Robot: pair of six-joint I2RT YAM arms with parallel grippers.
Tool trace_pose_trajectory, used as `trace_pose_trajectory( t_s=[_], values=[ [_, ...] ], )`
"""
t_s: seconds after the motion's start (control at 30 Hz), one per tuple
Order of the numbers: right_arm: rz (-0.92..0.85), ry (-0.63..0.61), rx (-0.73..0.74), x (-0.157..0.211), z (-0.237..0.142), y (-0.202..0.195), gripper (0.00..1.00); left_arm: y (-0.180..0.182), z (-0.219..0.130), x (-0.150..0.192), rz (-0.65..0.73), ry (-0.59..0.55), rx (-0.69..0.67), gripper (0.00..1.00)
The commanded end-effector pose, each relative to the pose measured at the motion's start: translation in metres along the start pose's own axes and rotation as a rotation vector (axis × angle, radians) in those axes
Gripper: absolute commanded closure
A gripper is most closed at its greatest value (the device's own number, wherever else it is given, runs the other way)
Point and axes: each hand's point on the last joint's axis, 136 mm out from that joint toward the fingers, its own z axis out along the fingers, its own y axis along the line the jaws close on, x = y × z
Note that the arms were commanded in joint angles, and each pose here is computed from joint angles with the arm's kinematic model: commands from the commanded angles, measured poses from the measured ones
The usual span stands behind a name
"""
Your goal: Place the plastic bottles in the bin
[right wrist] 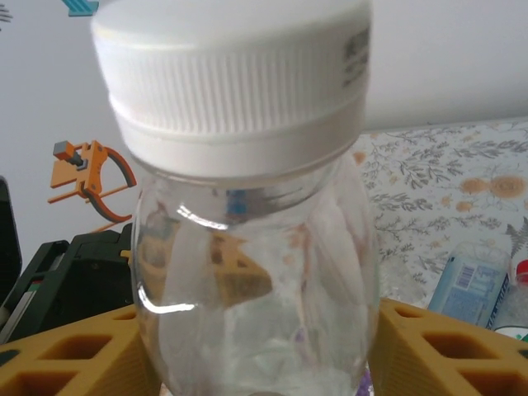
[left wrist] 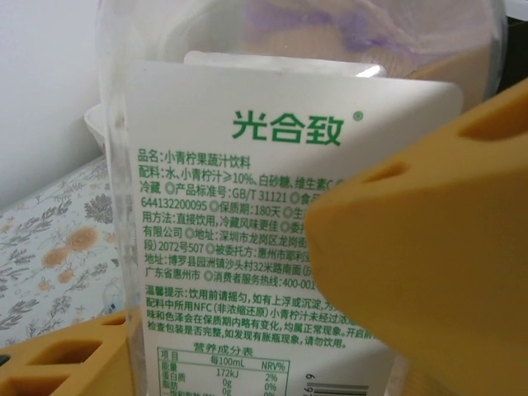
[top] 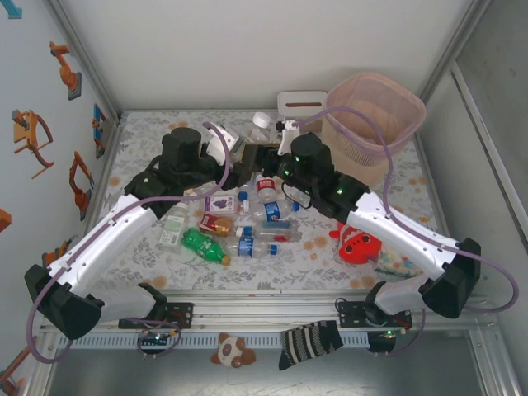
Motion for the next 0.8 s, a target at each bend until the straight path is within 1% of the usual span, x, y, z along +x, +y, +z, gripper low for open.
trace_pose_trajectory(
  t_s=[0.0,0.1,0.23,0.43,0.6,0.77],
  values=[
    [0.016,-0.038,-0.015,-0.008,0.003,0.007,0.44,-0.002,-0.007,-0.011,0.005,-0.048,-0.007,0.43],
    [0.015,-0.041,-0.018,-0.008,0.003,0.009,0.51,-0.001,-0.007,-0.01,0.004,-0.048,-0.012,0.42],
    [0.017,-0.06,-0.008,-0.012,-0.001,0.007,0.55,-0.001,-0.009,-0.009,0.006,-0.052,-0.012,0.41],
    [-0.013,-0.092,0.018,-0.023,-0.011,0.006,0.58,-0.005,-0.013,-0.009,0.013,-0.054,0.001,0.34],
    [-0.08,-0.091,0.081,-0.033,-0.019,0.001,0.58,-0.01,-0.024,-0.01,-0.003,-0.052,0.023,0.3],
    [-0.157,-0.099,0.158,-0.048,-0.03,-0.007,0.58,-0.009,-0.037,-0.007,-0.006,-0.054,-0.004,0.26]
  ],
)
